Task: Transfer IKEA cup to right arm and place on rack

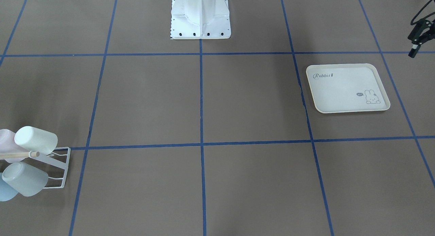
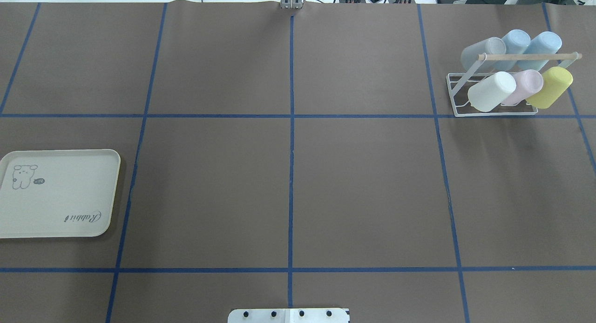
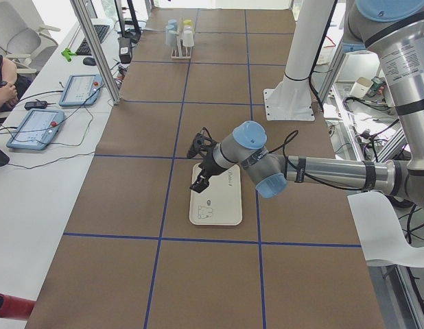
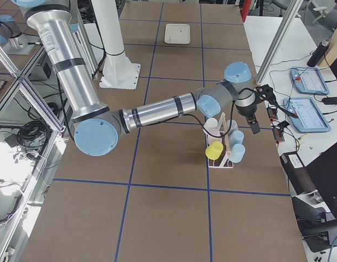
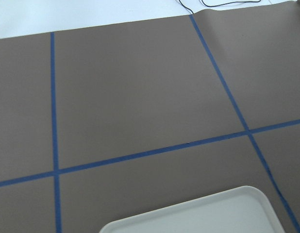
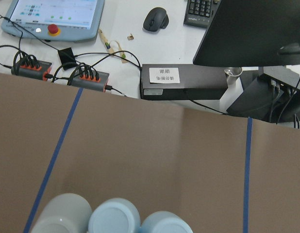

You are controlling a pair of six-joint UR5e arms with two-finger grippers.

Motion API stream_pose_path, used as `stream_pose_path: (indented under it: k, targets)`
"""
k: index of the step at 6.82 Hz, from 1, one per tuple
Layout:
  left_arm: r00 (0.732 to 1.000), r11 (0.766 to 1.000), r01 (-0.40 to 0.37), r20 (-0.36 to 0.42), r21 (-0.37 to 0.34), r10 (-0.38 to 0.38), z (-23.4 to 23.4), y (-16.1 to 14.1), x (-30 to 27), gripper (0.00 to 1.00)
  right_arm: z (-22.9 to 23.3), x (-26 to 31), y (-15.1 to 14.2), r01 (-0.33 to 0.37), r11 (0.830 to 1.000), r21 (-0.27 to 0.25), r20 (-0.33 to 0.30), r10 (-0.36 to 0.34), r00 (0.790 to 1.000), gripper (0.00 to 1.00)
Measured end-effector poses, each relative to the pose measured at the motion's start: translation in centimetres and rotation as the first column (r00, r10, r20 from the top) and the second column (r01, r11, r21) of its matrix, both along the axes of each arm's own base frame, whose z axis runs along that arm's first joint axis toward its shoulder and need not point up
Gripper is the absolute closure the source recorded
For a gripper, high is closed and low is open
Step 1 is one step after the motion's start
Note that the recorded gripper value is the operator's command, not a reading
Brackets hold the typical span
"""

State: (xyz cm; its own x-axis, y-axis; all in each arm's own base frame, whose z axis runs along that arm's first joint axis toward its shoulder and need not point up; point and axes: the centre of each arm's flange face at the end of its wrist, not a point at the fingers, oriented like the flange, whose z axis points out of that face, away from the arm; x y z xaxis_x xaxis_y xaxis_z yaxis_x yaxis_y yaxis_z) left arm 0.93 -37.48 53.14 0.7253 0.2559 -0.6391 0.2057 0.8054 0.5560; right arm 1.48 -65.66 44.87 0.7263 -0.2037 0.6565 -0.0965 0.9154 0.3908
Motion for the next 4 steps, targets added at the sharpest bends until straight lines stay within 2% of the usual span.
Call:
stream_pose_path:
  k: [2,4]
  targets:
    - [0.996,0.999,-0.029,0.081,-0.025,0.031,1.9,-1.6,-1.2,0.0,2.3,1.1,0.7,0.147,0.987,-0.058,-0.023,-0.149,0.989,0.0]
    - [0.978,0.989,-0.115,0.164,-0.089,0.128,3.1,-3.1,-2.5,0.0,4.2,2.3,1.9,0.254,0.961,-0.106,-0.055,-0.261,0.964,0.0]
